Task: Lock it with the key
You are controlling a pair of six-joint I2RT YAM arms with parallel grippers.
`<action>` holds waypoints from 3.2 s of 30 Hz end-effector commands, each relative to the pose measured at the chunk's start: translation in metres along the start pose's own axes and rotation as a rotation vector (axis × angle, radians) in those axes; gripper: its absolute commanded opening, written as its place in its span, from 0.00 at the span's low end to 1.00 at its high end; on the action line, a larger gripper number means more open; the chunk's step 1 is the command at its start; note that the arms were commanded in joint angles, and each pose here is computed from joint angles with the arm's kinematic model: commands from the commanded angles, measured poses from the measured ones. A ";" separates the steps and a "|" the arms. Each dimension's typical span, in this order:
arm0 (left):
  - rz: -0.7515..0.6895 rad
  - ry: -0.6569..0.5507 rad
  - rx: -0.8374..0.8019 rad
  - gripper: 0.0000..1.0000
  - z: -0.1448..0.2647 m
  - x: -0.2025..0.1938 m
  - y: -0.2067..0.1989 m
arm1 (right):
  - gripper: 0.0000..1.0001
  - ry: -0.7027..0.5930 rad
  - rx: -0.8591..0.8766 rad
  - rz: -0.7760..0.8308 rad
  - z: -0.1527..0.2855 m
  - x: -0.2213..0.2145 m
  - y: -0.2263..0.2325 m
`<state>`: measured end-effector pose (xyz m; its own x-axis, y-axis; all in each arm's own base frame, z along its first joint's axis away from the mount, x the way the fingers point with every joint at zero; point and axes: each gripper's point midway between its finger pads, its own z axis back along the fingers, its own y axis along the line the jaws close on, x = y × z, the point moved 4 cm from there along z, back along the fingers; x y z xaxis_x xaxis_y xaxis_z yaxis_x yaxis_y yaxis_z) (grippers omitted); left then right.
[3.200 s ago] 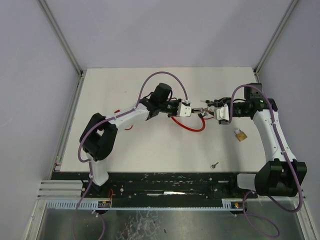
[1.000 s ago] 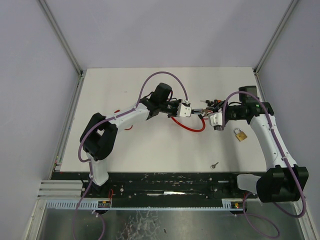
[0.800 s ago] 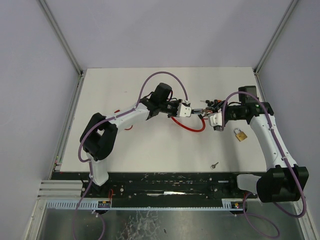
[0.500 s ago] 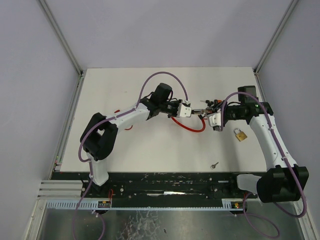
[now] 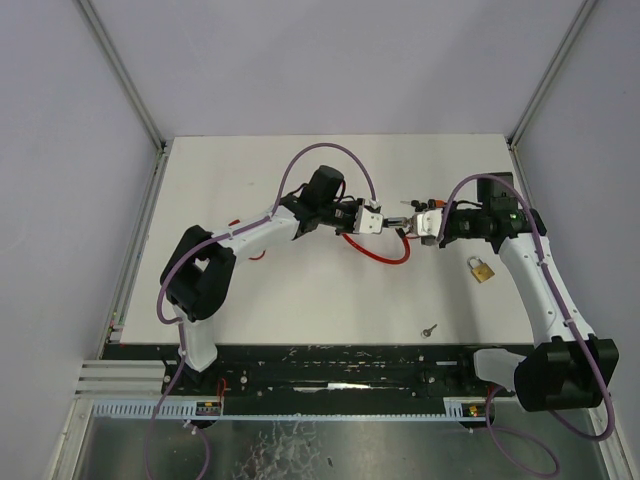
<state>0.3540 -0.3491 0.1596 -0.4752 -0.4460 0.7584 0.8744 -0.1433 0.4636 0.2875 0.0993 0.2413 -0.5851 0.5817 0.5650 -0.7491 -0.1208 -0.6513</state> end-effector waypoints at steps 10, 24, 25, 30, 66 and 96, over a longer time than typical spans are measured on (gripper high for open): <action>0.046 0.042 -0.048 0.00 -0.004 -0.018 -0.012 | 0.10 -0.011 -0.135 -0.574 -0.001 0.005 -0.005; 0.047 0.043 -0.049 0.00 -0.005 -0.018 -0.012 | 0.10 -0.032 -0.040 -0.971 -0.011 0.008 0.003; 0.047 0.043 -0.049 0.00 -0.005 -0.018 -0.012 | 0.10 -0.029 -0.035 -0.999 -0.012 0.007 0.003; 0.047 0.048 -0.047 0.00 -0.005 -0.019 -0.012 | 0.13 -0.025 -0.006 -1.069 -0.013 0.008 0.002; 0.043 0.051 -0.043 0.00 -0.003 -0.018 -0.011 | 0.54 -0.307 -0.127 -1.392 0.003 0.000 -0.008; 0.047 0.051 -0.046 0.00 -0.003 -0.019 -0.012 | 0.38 -0.270 -0.056 -1.397 -0.008 0.001 0.002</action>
<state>0.3555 -0.3427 0.1533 -0.4496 -0.4742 0.7570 0.8874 -0.1402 0.4393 0.2858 0.1015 0.2228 0.6187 -0.0093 0.7856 -0.6932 0.4642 0.5514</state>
